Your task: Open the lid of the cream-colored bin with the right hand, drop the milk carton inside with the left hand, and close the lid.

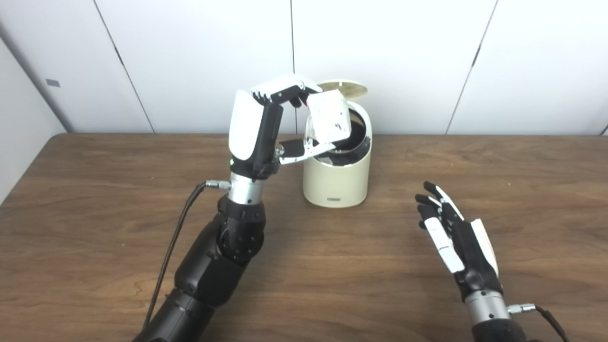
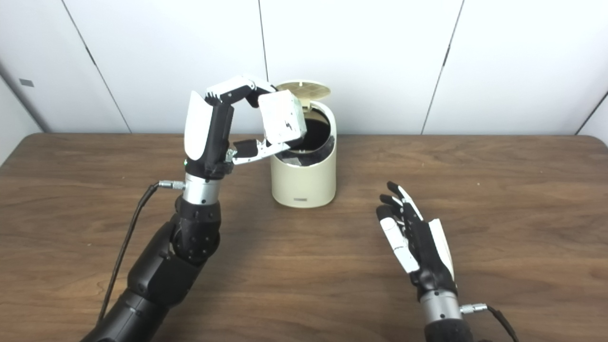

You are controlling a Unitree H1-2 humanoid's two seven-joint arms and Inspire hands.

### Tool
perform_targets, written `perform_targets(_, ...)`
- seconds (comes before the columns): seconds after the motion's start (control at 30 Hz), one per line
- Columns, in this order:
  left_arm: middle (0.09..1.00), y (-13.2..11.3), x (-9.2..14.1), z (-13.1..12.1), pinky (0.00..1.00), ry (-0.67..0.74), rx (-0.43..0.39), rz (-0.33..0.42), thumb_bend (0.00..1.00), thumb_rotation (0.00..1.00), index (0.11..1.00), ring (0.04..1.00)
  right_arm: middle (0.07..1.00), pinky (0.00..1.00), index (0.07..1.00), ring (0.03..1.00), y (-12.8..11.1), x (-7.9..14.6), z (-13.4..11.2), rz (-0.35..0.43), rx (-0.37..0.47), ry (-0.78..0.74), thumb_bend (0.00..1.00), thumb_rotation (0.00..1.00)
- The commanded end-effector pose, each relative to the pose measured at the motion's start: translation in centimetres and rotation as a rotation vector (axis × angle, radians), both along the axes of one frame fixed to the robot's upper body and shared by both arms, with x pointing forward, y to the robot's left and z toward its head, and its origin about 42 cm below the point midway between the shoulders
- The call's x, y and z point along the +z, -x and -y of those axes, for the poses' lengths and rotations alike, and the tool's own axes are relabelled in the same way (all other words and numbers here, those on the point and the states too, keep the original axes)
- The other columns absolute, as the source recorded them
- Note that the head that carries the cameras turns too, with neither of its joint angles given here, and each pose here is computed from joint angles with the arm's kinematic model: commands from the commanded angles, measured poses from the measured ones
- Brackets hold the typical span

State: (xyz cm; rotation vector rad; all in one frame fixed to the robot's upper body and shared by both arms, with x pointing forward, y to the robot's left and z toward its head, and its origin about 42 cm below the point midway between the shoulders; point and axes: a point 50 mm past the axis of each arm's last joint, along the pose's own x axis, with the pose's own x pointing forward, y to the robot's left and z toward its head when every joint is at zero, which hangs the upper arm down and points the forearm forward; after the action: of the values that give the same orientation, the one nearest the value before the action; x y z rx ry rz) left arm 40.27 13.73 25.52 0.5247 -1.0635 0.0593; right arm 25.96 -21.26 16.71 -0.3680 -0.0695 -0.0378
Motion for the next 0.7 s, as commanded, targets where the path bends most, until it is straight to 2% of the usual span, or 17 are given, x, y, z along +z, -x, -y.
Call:
perform_targets(0.0, 0.548, -0.6, 2.2, 0.7, 0.39, 0.029, -0.018, 0.098, 0.47, 0.0, 0.454, 0.444, 0.845, 0.73, 0.909, 0.834, -0.2, 1.1, -0.1, 0.056, -0.003, -0.007, 0.46, 0.96)
perform_targets(0.3, 0.531, -2.4, 1.1, 1.1, 0.37, 0.026, 0.001, 0.09, 0.48, 0.0, 0.446, 0.44, 0.838, 0.74, 0.905, 0.83, -0.1, 1.1, -0.3, 0.058, 0.005, -0.03, 0.45, 0.96)
perform_targets(0.67, 0.506, -4.2, 0.1, 1.0, 0.37, 0.025, 0.023, 0.04, 0.48, 0.0, 0.445, 0.446, 0.827, 0.73, 0.906, 0.813, 0.1, 1.1, -0.5, 0.061, 0.002, -0.04, 0.44, 0.96)
